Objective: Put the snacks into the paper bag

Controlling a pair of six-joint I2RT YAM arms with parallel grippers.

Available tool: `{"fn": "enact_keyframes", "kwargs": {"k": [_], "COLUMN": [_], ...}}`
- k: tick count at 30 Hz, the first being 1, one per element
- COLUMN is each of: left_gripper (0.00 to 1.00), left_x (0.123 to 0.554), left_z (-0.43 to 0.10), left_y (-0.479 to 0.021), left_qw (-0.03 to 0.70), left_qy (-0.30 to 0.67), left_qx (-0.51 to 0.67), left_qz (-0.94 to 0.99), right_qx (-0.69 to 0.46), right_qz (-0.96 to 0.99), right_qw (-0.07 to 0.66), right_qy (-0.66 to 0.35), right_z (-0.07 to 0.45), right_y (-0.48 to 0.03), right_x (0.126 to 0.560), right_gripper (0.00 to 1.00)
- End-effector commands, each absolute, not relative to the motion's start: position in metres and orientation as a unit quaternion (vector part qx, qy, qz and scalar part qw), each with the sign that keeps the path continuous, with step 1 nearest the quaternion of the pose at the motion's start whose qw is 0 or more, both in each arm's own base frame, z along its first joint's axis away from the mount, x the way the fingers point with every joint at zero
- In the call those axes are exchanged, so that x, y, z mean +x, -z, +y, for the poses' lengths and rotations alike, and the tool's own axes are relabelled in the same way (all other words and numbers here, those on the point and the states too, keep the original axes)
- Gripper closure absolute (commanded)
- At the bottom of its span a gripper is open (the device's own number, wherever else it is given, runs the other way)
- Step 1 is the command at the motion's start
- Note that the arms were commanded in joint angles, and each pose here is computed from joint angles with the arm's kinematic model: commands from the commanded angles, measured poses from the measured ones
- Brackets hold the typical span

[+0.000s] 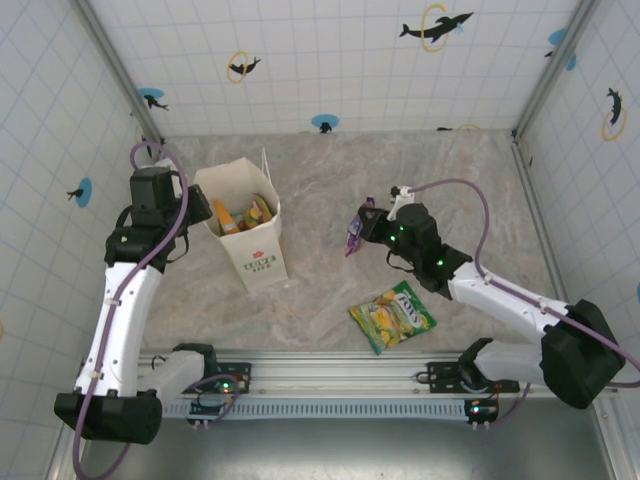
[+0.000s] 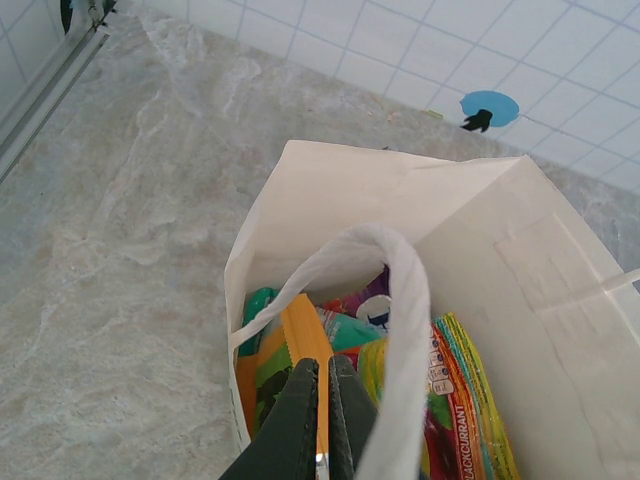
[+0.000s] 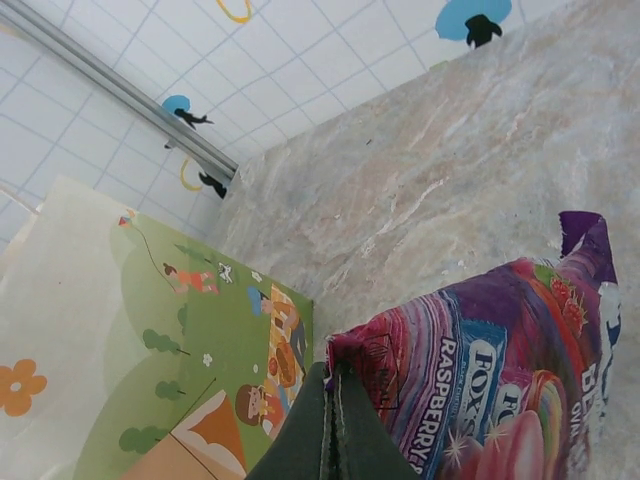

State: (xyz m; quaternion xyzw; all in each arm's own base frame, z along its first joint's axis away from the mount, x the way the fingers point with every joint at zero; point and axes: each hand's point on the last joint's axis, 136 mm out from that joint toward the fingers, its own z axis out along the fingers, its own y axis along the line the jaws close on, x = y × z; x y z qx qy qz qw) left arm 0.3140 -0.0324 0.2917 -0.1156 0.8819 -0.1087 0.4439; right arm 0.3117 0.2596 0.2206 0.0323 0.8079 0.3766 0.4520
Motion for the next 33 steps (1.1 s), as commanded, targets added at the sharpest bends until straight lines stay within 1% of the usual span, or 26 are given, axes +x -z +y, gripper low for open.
{"fn": "enact_keyframes", "kwargs": {"k": [1,9,21,33], "left_gripper": [0.91,0.92,0.92,0.92], "left_x": [0.314,0.315,0.317,0.318], "left_z": [-0.032,-0.033,-0.034,-0.034], "left_y": [-0.304,-0.304,-0.306,-0.302], "left_qw": [0.458,0.457,0.458,0.455], "left_qy": [0.106,0.107,0.109,0.109], "left_qx": [-0.106,-0.106,-0.106,-0.106], "left_qz": [0.876,0.876,0.876,0.878], "right_qx": [0.004,-0.046,-0.148,-0.250], "right_qz": [0.776,0.743,0.664,0.534], "right_qw": [0.506,0.551,0.608,0.654], "right_qy": [-0.377,-0.378,-0.409,-0.475], "right_z": [0.264,0.283,0.342,0.413], "right_y": [-0.271,-0.322,-0.425,-0.537], "right_x": [0.314,0.313,0.315,0.287], "right_gripper": [1.00,1.00,1.00,1.00]}}
